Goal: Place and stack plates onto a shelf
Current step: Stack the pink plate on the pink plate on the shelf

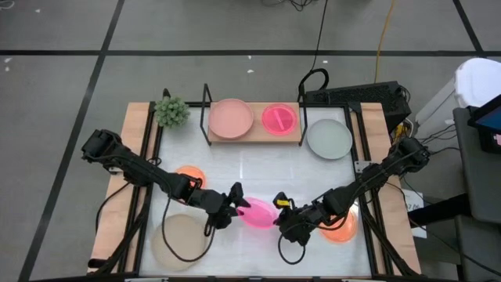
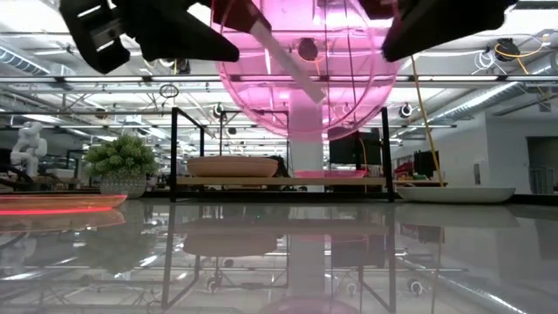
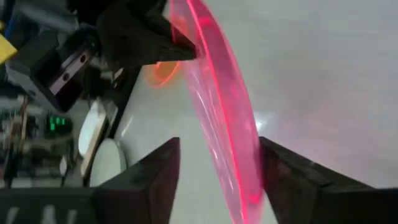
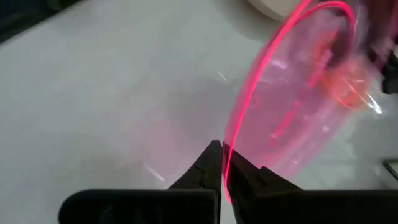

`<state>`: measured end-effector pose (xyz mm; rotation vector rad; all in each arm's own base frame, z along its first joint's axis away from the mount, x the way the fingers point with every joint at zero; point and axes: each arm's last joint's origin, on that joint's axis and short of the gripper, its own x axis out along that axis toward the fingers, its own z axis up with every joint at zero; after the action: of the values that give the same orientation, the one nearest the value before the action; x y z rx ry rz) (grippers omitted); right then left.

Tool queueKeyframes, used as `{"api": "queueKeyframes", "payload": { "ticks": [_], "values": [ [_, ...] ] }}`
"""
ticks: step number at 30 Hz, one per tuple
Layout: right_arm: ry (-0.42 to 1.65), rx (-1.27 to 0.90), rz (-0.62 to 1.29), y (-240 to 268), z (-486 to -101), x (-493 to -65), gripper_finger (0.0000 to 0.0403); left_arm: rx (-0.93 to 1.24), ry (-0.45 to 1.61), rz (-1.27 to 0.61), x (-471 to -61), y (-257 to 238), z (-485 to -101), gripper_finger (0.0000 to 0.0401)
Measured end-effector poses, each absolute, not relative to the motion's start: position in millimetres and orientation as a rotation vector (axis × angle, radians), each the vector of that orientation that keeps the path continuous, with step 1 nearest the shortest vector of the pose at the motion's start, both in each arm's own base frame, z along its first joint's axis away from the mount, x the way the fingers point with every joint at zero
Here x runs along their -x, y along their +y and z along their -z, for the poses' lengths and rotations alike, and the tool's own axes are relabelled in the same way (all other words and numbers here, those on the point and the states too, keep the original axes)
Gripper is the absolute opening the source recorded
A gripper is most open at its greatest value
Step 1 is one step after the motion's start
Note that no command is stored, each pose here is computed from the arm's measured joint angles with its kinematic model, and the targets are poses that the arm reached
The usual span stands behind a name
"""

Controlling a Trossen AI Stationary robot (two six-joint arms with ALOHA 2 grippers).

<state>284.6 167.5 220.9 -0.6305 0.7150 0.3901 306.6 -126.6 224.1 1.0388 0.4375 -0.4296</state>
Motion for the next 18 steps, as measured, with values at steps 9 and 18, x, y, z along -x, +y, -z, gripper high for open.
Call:
{"api": "queueKeyframes", "payload": {
  "ticks": [9,18],
  "values": [
    [0.748,0.569,-0.318,164.2,-227.1,-277.1,0.0000,-0.881,0.429,0.358,-300.7,-130.3,-234.9,0.0270],
    [0.733,0.569,-0.280,156.7,-235.2,-276.1,0.0000,-0.863,0.375,0.370,-296.4,-144.6,-238.5,0.0331]
  ]
}}
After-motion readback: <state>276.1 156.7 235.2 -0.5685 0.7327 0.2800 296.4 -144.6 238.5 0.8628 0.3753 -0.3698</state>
